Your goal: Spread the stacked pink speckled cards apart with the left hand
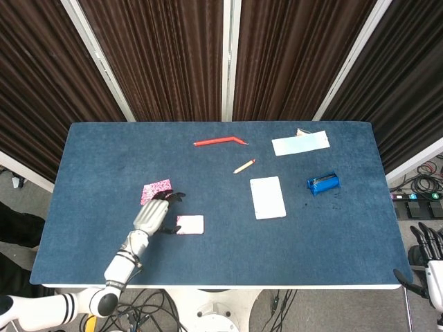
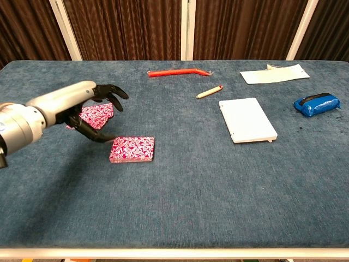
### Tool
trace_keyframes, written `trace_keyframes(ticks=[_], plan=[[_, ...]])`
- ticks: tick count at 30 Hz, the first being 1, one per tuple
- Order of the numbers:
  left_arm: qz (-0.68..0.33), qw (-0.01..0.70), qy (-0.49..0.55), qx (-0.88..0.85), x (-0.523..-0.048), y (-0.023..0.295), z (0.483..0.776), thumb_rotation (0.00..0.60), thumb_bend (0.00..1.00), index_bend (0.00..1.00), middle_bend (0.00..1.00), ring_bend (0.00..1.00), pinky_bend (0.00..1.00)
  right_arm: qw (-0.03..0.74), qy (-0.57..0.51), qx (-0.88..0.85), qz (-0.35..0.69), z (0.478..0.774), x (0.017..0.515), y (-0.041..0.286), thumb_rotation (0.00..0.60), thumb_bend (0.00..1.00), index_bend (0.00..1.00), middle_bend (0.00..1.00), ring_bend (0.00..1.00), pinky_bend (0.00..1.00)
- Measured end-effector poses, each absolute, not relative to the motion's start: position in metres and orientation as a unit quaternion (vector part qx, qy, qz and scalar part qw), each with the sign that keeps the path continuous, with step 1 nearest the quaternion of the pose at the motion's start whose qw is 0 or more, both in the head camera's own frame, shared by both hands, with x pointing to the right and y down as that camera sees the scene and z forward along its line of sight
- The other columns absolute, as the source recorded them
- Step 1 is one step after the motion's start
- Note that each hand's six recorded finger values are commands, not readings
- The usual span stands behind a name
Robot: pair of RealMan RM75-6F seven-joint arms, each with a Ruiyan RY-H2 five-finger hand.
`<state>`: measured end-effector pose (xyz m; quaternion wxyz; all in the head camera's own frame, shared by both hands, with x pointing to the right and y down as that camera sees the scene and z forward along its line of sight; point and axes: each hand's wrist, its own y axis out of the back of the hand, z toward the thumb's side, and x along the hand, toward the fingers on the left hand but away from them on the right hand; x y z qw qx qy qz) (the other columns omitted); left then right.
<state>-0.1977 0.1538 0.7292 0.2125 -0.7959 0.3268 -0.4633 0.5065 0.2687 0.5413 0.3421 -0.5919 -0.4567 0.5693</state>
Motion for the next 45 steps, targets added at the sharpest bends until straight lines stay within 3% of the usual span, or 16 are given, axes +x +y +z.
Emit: trace_keyframes(ticks=[14, 45], plan=[[-0.498, 0.219, 0.32, -0.775, -0.161, 0.186, 0.75, 0.6, 0.2, 0.17, 0.3, 0.08, 0.12, 0.35, -0.475, -0.585, 0.556, 0.532, 0.513, 0.267, 0.6, 0.11, 0.0, 0.0, 0.0, 0.0], [-0.52, 0.227, 0.324, -0.757, -0.17, 0.192, 0.762, 0.6, 0.21, 0.17, 0.29, 0.08, 0.12, 0.346, -0.48, -0.581, 0.559, 0.533, 0.517, 0.269, 0.6, 0.12, 0.0, 0.0, 0.0, 0.0]])
